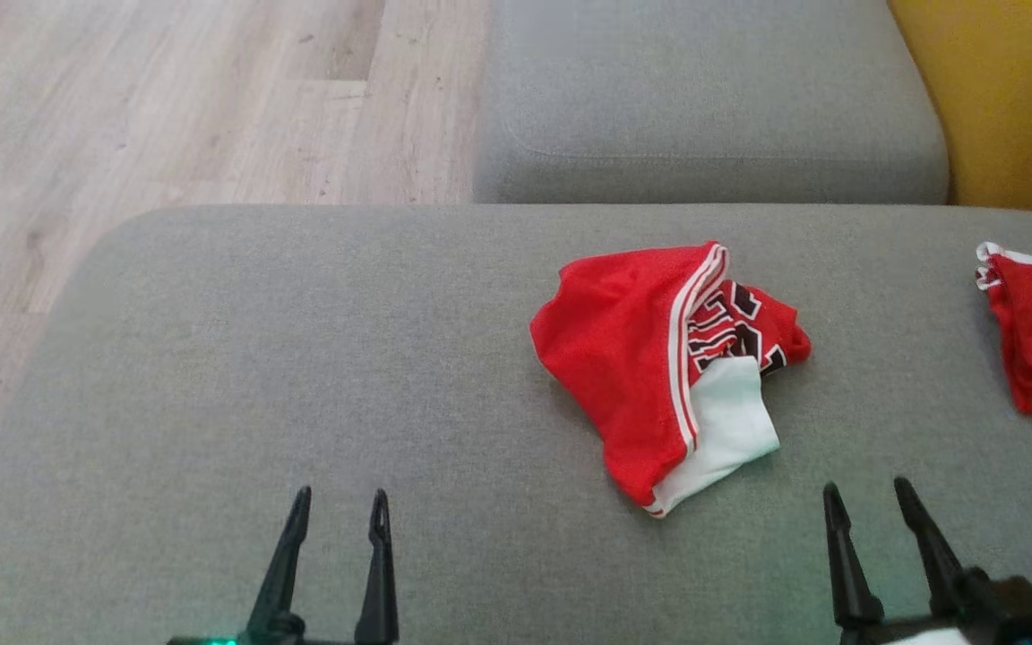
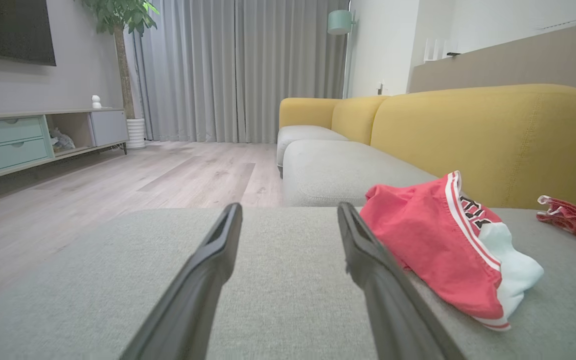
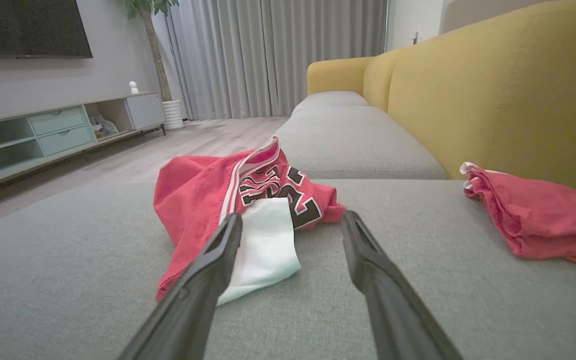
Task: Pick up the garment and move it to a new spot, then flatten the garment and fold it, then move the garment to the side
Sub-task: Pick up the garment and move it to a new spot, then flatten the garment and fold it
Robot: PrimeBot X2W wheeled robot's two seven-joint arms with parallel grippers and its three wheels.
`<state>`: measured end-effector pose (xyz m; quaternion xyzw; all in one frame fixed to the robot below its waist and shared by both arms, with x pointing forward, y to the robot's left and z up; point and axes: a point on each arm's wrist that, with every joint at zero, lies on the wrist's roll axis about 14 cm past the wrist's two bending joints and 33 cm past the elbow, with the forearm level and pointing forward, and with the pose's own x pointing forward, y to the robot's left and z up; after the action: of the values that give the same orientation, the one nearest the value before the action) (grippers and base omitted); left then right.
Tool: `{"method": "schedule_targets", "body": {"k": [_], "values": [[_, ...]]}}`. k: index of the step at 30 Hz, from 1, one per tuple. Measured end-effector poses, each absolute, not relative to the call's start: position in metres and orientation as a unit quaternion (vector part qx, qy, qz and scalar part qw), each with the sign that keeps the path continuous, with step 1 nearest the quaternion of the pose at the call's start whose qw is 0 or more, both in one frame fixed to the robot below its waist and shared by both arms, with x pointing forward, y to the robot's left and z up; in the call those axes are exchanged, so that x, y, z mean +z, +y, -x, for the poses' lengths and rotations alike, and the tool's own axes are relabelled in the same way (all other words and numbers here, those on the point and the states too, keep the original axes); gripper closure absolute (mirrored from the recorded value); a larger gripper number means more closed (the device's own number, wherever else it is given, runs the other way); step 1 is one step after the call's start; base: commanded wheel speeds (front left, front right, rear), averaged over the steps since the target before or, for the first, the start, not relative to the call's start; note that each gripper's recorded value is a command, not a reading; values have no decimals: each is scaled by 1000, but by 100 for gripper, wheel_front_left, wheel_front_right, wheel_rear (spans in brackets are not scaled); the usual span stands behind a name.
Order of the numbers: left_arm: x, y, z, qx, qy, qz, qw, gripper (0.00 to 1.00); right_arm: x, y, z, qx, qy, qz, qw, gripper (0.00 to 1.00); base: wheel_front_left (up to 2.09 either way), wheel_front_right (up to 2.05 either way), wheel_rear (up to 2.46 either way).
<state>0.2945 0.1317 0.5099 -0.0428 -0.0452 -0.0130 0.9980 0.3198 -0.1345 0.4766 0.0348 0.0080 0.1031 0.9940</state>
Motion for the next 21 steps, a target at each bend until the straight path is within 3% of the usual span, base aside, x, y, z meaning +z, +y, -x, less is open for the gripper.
{"method": "schedule_targets", "body": {"k": [21], "values": [[508,132,-291,-12,-45,12,999,0,472,-131,-307,107,16,-40,993,0,0,0,0]]}}
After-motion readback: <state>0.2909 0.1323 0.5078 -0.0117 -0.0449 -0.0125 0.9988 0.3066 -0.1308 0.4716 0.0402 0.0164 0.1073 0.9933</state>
